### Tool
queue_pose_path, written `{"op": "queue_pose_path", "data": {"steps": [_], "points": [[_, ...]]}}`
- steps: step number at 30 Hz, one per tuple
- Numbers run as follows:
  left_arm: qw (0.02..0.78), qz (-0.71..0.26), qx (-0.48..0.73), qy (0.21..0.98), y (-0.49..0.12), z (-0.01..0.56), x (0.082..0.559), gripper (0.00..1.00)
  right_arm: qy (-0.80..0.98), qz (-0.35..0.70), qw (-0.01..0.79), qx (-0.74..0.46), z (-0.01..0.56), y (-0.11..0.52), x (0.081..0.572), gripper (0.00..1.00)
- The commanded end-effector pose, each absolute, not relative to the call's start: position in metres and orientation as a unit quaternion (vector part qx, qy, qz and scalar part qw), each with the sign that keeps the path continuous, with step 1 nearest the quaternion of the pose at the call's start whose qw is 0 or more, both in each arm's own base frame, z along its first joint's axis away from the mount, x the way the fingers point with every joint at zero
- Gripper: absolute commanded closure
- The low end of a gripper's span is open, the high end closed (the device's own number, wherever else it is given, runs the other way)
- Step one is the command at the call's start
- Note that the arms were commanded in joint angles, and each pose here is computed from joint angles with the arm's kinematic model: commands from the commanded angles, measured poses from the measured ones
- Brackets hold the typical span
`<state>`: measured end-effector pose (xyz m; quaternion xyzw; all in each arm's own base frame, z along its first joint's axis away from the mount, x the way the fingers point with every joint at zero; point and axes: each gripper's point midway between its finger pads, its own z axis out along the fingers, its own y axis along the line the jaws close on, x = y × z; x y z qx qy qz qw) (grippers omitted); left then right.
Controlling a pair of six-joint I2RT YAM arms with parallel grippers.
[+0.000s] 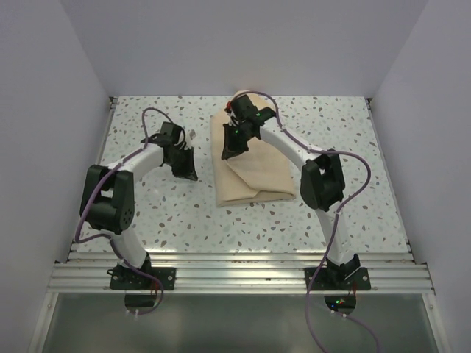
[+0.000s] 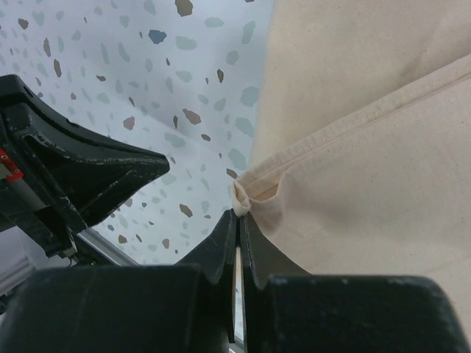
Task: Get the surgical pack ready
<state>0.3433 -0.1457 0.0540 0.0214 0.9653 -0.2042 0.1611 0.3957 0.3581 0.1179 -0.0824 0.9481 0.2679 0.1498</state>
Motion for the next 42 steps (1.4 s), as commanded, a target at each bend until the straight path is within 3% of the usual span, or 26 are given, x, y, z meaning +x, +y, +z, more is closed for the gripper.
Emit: {"op": "queue_pose_path", "data": {"steps": [1, 17, 18, 19, 21, 26, 27, 30, 32, 36, 38, 42], "points": [[0.177, -0.198, 0.022, 0.964, -0.135, 0.061, 0.346, 0.95, 0.937, 0.299, 0.146, -0.105, 0.127, 0.377, 0.384, 1.0], [0.171, -0.2, 0.016, 0.965, -0.132, 0.057, 0.348, 0.94, 0.943, 0.293, 0.108, -0.119, 0.092, 0.394, 0.37, 0.99], [0.172, -0.199, 0.014, 0.965, -0.131, 0.058, 0.349, 0.93, 0.944, 0.29, 0.107, -0.118, 0.09, 0.394, 0.371, 0.96], [0.173, -0.2, 0.015, 0.964, -0.131, 0.058, 0.349, 0.91, 0.943, 0.29, 0.107, -0.121, 0.09, 0.395, 0.372, 0.83], [0.176, -0.202, 0.016, 0.963, -0.132, 0.061, 0.352, 0.88, 0.941, 0.296, 0.106, -0.122, 0.097, 0.397, 0.373, 0.72], [0.204, -0.247, 0.029, 0.947, -0.146, 0.09, 0.363, 0.8, 0.94, 0.293, 0.111, -0.133, 0.135, 0.38, 0.368, 0.51], [0.219, -0.263, 0.037, 0.939, -0.152, 0.102, 0.369, 0.8, 0.945, 0.284, 0.1, -0.128, 0.13, 0.368, 0.362, 0.43], [0.236, -0.349, 0.062, 0.905, -0.18, 0.129, 0.373, 0.8, 0.938, 0.312, 0.122, -0.085, 0.162, 0.322, 0.365, 0.38], [0.25, -0.382, 0.076, 0.886, -0.192, 0.138, 0.379, 0.85, 0.931, 0.348, 0.088, -0.07, 0.153, 0.309, 0.351, 0.39], [0.211, -0.463, 0.101, 0.855, -0.23, 0.142, 0.373, 1.0, 0.91, 0.399, 0.066, -0.094, 0.157, 0.295, 0.331, 0.59], [0.219, -0.481, 0.112, 0.841, -0.246, 0.147, 0.374, 1.0, 0.903, 0.415, 0.047, -0.103, 0.153, 0.293, 0.318, 0.74], [0.2, -0.5, 0.132, 0.832, -0.273, 0.142, 0.374, 1.0, 0.893, 0.437, 0.022, -0.105, 0.134, 0.292, 0.3, 0.89]]}}
